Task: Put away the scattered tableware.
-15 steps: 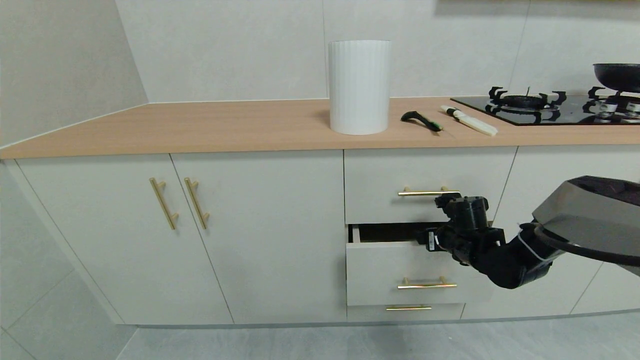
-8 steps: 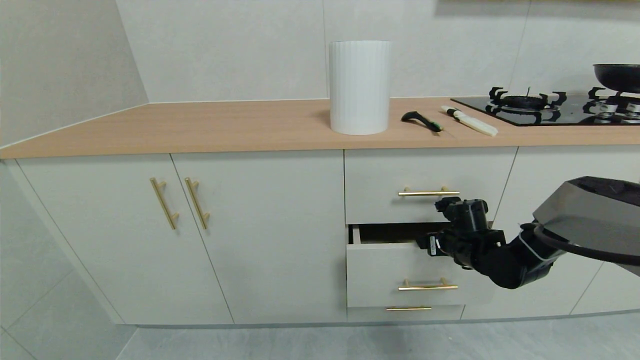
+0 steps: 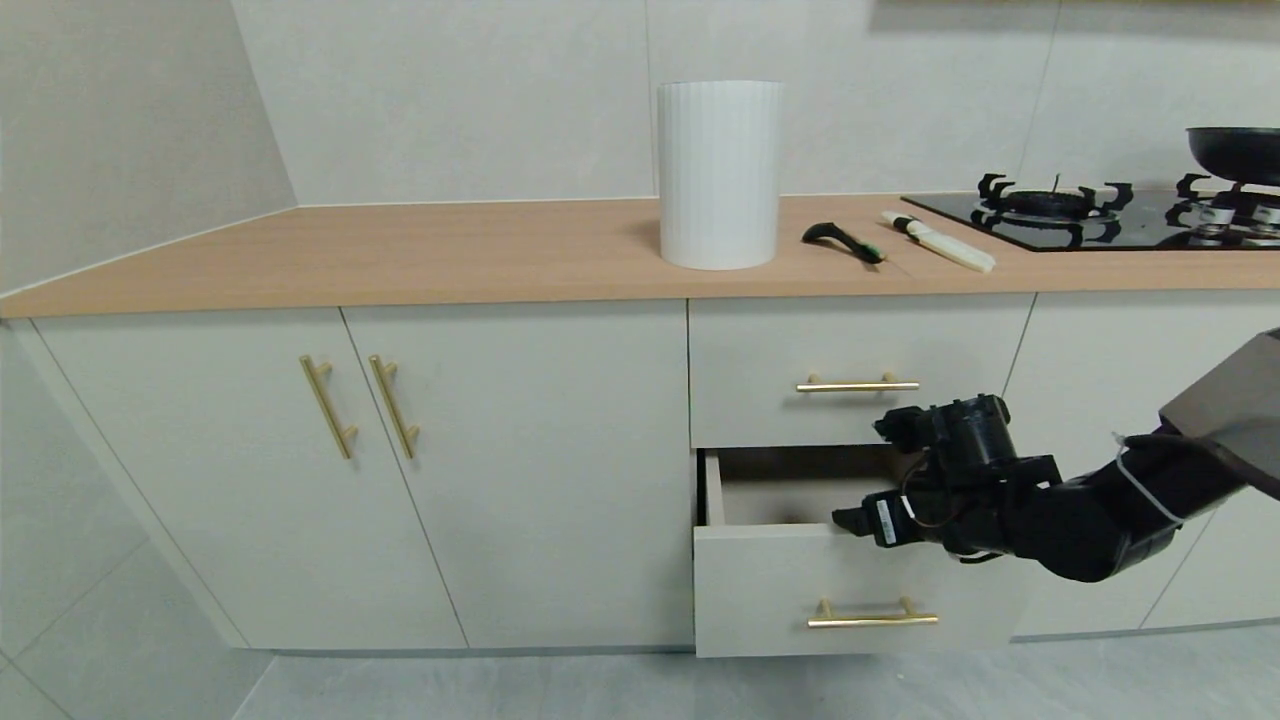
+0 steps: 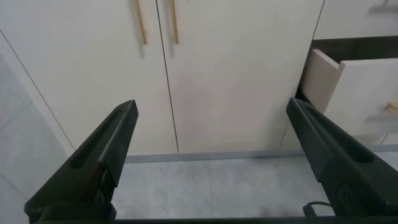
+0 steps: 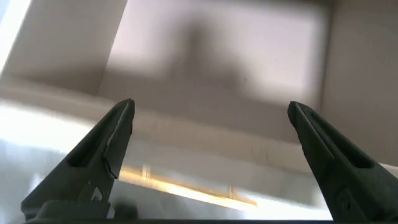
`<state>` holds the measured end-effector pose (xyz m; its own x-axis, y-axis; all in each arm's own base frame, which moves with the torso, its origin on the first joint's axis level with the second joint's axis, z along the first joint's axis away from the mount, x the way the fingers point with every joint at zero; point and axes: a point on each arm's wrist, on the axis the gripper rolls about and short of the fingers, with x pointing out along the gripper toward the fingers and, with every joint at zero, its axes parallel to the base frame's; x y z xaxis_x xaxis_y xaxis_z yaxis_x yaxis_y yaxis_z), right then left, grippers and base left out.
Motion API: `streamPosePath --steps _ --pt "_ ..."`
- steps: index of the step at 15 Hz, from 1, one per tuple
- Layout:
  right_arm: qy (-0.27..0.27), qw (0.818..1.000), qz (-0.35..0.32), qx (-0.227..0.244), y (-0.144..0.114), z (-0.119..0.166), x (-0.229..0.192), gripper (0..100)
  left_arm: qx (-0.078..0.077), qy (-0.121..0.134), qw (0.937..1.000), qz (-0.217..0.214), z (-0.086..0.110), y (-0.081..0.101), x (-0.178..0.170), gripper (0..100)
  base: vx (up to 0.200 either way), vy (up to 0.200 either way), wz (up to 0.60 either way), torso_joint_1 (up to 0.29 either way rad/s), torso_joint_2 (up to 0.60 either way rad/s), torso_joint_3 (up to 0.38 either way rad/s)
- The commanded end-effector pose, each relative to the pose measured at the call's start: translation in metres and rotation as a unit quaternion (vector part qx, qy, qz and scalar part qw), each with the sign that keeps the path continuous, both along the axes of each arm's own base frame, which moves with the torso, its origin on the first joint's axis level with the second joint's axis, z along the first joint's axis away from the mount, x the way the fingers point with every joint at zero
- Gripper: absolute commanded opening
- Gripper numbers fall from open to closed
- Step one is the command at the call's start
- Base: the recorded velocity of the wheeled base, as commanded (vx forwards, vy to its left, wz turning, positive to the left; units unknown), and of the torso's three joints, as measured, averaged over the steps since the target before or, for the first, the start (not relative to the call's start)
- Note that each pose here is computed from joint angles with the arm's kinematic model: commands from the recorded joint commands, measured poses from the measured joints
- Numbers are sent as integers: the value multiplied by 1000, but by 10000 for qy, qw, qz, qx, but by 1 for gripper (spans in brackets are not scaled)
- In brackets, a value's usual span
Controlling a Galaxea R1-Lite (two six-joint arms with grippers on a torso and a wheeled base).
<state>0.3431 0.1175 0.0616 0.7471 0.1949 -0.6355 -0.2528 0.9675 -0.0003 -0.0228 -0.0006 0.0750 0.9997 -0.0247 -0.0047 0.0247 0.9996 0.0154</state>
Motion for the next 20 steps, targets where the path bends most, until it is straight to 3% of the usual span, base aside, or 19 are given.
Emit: streamPosePath --steps 1,4,10,12,16,20 --pt "-92 9998 178 -89 -3 11 -12 100 -1 7 10000 1 0 0 0 100 0 0 0 0 0 0" --pt "12 9977 565 -363 -1 6 -25 100 -1 0 10000 1 0 0 0 100 0 0 0 0 0 0" --pt "277 9962 687 -454 4 2 -32 100 7 7 10000 1 0 0 0 100 0 0 0 0 0 0" --pt "100 9975 595 -380 8 7 -22 100 -1 0 10000 1 0 0 0 100 0 0 0 0 0 0" --pt "-308 9989 239 260 10 24 -15 100 -1 0 10000 1 0 0 0 100 0 0 0 0 0 0" --pt "-346 9988 151 304 13 23 -7 100 -1 7 10000 1 0 0 0 100 0 0 0 0 0 0"
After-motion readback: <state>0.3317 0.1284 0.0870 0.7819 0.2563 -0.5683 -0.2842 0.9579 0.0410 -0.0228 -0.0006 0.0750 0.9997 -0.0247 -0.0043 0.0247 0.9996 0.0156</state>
